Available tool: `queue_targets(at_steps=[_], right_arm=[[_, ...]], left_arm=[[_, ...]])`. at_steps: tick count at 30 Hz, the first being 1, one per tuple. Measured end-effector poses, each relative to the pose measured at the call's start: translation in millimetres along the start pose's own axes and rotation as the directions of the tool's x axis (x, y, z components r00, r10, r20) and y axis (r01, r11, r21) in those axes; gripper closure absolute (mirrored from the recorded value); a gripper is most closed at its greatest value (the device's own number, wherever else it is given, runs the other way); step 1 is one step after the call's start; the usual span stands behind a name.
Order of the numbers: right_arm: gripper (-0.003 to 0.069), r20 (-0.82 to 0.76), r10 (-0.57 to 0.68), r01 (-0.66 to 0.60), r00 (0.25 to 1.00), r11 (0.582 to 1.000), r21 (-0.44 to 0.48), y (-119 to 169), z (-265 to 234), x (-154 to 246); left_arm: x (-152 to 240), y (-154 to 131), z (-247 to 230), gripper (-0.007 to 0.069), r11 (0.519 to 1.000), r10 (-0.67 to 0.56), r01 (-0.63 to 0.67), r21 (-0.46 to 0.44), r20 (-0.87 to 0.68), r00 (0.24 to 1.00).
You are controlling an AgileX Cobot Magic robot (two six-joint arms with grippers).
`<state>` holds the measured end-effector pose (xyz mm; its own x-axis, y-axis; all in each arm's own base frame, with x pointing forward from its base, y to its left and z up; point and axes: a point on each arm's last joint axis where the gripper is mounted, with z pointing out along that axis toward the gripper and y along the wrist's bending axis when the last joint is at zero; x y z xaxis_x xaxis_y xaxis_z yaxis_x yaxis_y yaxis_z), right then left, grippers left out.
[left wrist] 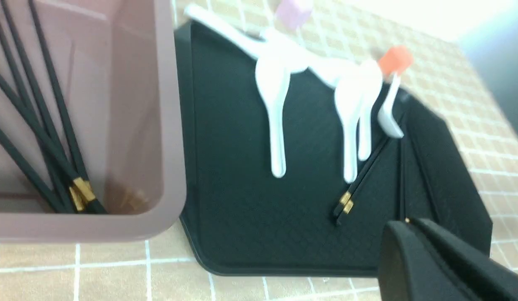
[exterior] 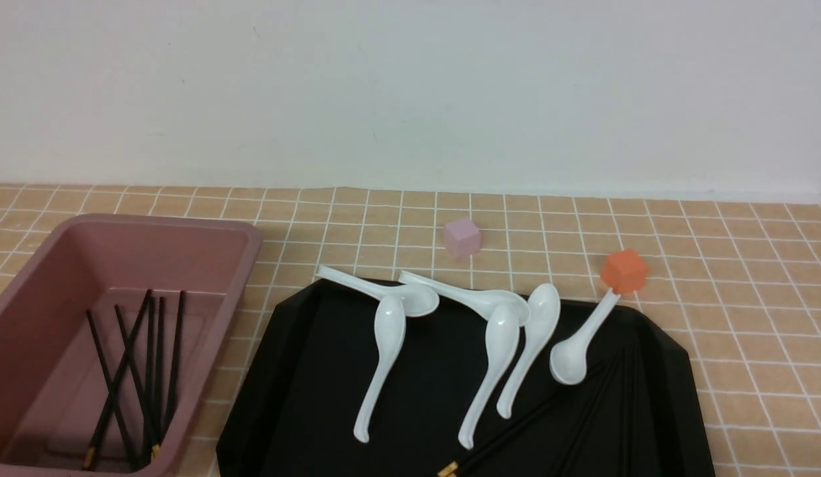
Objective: On brown tablecloth take chopsticks from black tray and put them in box.
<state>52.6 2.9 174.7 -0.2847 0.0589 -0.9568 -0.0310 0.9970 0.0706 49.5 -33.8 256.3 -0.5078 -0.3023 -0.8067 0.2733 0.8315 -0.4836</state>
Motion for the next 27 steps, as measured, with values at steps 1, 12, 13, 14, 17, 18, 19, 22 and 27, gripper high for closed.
queue_targets(at_steps=[1,12,13,14,17,18,19,22,27], right_arm=[[0.0419,0.000,0.000,0.000,1.000,1.000,0.000,0,0,0],[0.0419,0.000,0.000,0.000,1.000,1.000,0.000,0,0,0],[0.0419,0.000,0.000,0.000,1.000,1.000,0.000,0,0,0],[0.0419,0.000,0.000,0.000,1.000,1.000,0.000,0,0,0],[0.0419,0.000,0.000,0.000,1.000,1.000,0.000,0,0,0],[0.0419,0.000,0.000,0.000,1.000,1.000,0.000,0,0,0],[0.0419,0.000,0.000,0.000,1.000,1.000,0.000,0,0,0],[0.0419,0.000,0.000,0.000,1.000,1.000,0.000,0,0,0],[0.0419,0.000,0.000,0.000,1.000,1.000,0.000,0,0,0]], left_arm=[[4,2,-3,0.0638,1.000,0.022,-0.022,0.001,0.021,1.000],[21,24,1,0.0638,0.979,0.197,-0.187,-0.085,0.136,0.971],[22,25,2,0.0638,0.978,0.201,-0.190,-0.087,0.145,0.969],[25,28,7,0.0638,0.978,0.200,-0.187,-0.087,0.185,0.962],[33,37,16,0.0638,0.985,0.172,-0.155,-0.078,0.283,0.944],[34,38,17,0.0638,0.985,0.170,-0.153,-0.082,0.280,0.945],[37,41,19,0.0638,0.985,0.166,-0.144,-0.094,0.294,0.941],[43,52,22,0.0637,0.978,0.154,-0.102,-0.183,0.298,0.942],[48,60,17,0.0634,0.951,0.173,-0.082,-0.299,0.292,0.940]])
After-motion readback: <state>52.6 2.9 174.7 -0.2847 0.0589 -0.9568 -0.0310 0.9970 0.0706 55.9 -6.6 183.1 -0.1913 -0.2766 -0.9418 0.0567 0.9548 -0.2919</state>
